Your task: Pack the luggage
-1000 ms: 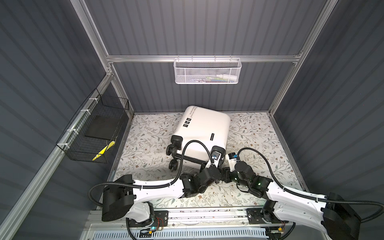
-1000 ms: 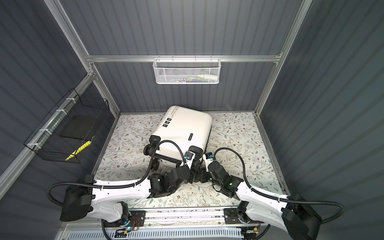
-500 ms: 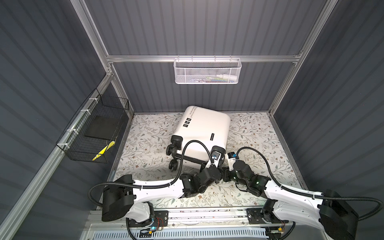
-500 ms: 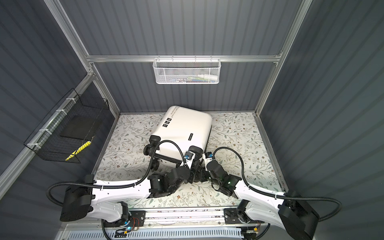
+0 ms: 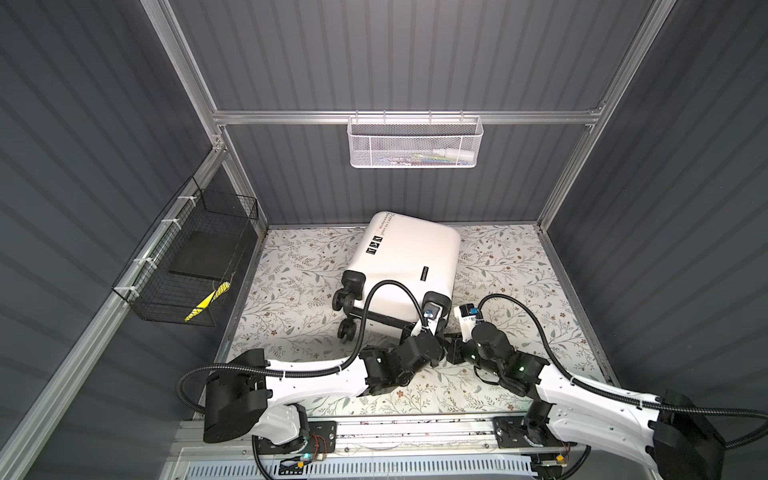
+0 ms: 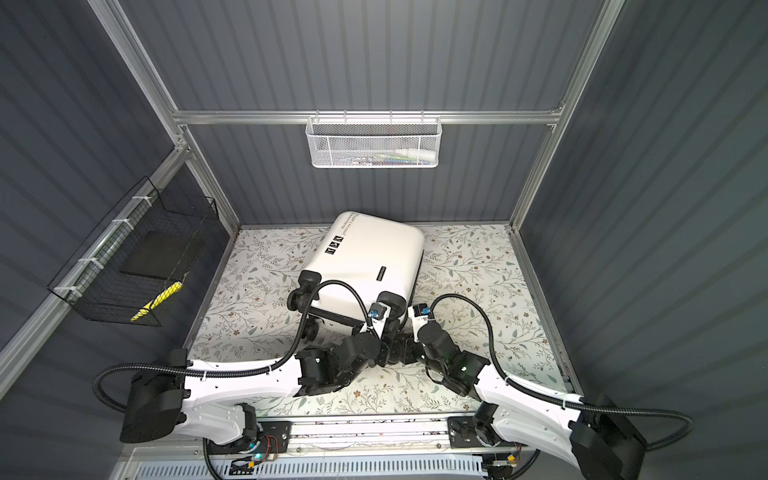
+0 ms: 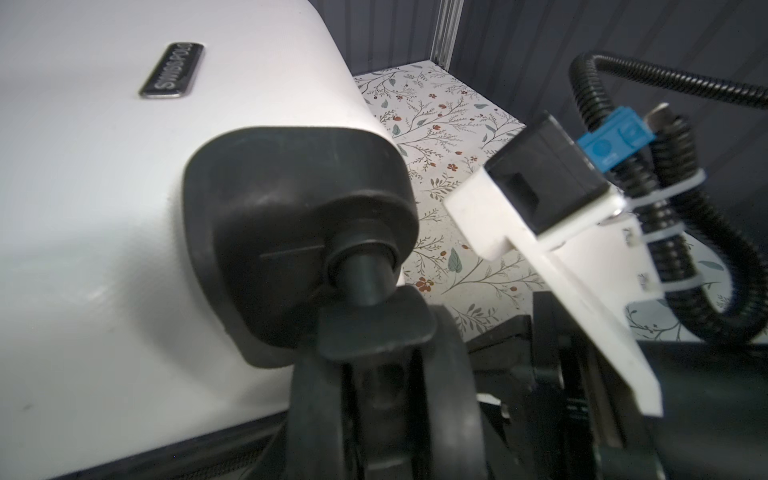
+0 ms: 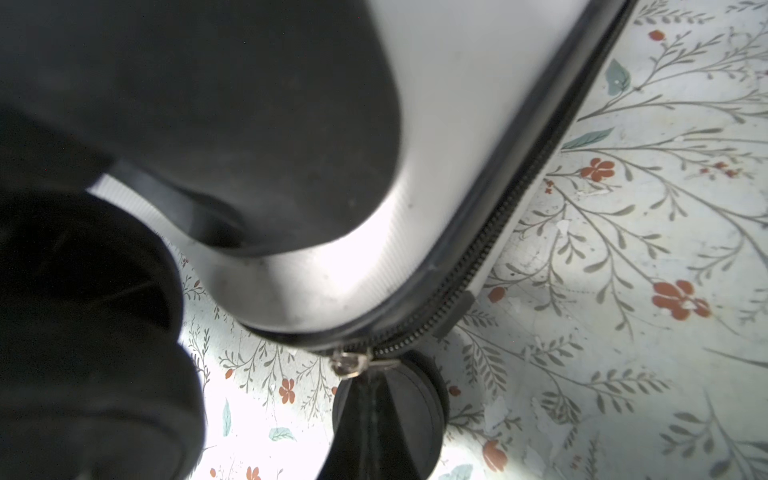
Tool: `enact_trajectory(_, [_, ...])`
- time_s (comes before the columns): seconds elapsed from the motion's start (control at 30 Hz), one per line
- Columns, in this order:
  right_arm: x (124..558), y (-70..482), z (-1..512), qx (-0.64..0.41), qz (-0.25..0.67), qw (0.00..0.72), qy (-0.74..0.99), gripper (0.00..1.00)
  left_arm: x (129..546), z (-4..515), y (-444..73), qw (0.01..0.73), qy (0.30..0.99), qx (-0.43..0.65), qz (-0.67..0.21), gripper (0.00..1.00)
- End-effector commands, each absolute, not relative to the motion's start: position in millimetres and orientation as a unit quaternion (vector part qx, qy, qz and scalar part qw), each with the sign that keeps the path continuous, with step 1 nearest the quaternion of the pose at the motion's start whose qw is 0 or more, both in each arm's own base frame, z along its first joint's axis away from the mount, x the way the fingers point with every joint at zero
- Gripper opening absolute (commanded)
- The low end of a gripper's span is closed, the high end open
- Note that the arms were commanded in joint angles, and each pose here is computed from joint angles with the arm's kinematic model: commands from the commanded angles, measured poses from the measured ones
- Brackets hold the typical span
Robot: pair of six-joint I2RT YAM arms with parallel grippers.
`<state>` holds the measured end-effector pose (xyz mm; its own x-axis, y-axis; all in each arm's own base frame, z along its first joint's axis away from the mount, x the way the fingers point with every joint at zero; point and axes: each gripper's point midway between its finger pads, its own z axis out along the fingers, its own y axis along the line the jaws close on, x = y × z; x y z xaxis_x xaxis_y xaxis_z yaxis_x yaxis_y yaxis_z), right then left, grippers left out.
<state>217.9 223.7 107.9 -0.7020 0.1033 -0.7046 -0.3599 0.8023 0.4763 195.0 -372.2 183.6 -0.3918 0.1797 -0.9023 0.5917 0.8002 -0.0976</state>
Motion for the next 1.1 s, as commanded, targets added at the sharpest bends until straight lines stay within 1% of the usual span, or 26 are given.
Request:
enact_trajectory(0.0, [219,217,107,-0.062,0.300,0.386,0.870,0.00,179,272,-403,0.541,0.738,0.217,-0.340,0.00])
enact_trajectory(0.03, [218,217,106,-0.062,0.300,0.384,0.871,0.00,179,273,-403,0.541,0.738,0.217,-0.341,0.00])
enact_trajectory(0.07, [217,216,106,-0.064,0.300,0.384,0.871,0.11,179,273,-403,0.541,0.738,0.217,-0.340,0.00])
enact_trajectory(0.1, [216,215,105,-0.065,0.299,0.383,0.871,0.24,179,275,-403,0.541,0.737,0.216,-0.342,0.00])
enact_trajectory(0.17, [214,212,103,-0.066,0.294,0.384,0.873,0.46,179,278,-404,0.540,0.737,0.213,-0.345,0.00])
enact_trajectory(0.2, [213,211,101,-0.070,0.291,0.385,0.873,0.51,179,280,-405,0.539,0.738,0.213,-0.345,0.00])
enact_trajectory(0.27, [211,210,100,-0.078,0.290,0.387,0.872,0.57,178,286,-409,0.537,0.736,0.216,-0.350,0.00])
enact_trajectory(0.4, [207,206,98,-0.096,0.290,0.397,0.865,0.63,174,307,-418,0.539,0.724,0.223,-0.369,0.00])
enact_trajectory(0.6, [206,198,97,-0.088,0.290,0.416,0.858,0.66,172,329,-433,0.540,0.713,0.238,-0.379,0.00])
enact_trajectory(0.93, [214,200,107,-0.068,0.293,0.426,0.853,0.65,175,319,-438,0.537,0.721,0.239,-0.366,0.00])
enact_trajectory(1.07, [219,198,110,-0.061,0.283,0.432,0.854,0.60,176,313,-435,0.537,0.725,0.236,-0.360,0.00])
